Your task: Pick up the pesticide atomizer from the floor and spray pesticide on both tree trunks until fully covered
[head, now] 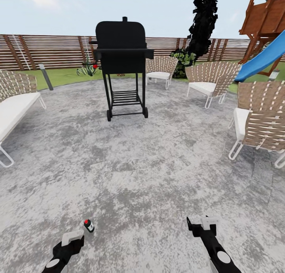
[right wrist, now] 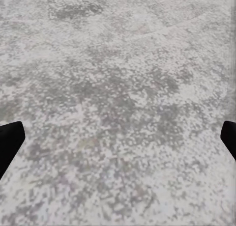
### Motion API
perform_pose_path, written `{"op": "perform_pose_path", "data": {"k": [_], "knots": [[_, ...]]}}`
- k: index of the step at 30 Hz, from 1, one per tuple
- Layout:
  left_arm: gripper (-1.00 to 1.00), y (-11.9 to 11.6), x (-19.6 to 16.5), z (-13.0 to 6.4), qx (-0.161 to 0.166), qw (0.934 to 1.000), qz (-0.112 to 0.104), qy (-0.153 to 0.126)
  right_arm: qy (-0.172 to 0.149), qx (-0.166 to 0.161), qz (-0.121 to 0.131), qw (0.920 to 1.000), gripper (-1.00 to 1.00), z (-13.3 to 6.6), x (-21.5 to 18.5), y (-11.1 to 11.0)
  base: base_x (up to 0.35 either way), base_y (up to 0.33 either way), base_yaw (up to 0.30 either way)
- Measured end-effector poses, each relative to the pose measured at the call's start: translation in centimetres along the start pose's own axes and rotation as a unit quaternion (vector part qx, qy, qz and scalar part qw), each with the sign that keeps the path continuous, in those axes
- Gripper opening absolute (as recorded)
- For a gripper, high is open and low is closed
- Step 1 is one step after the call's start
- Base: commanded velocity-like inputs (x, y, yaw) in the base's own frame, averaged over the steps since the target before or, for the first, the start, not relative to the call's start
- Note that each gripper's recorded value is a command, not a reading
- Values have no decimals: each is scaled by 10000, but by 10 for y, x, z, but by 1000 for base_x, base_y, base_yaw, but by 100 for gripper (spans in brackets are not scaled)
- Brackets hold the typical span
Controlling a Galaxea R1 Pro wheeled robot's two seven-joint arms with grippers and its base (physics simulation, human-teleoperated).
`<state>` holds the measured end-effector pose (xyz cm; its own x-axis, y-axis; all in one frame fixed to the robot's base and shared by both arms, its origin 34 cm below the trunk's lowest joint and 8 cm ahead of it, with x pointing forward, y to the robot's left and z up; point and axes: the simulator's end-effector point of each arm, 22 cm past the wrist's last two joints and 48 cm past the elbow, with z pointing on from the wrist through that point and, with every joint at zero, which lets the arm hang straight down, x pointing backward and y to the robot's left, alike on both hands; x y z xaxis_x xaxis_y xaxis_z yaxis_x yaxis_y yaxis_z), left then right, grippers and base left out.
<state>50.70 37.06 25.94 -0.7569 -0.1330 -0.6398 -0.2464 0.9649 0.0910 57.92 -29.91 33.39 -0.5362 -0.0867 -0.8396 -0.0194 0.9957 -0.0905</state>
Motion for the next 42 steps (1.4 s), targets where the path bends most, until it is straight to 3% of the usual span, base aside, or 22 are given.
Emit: {"op": "perform_pose_path", "data": {"k": [24,28,31,42], "knots": [[100,1,-10,3,69,9998,156,-73,25,-9,19,10000,100,0,2,3,13,13,-171],[100,9,-43,8,27,9993,161,-333,-124,34,56,9999,100,4,-15,1,0,0,-4],[100,8,-80,12,40,9980,140,-617,-260,63,77,9996,100,17,-54,-1,0,0,0],[100,1,-90,13,100,9972,193,-712,92,65,41,9999,100,26,-59,-7,-58,79,-11]]}}
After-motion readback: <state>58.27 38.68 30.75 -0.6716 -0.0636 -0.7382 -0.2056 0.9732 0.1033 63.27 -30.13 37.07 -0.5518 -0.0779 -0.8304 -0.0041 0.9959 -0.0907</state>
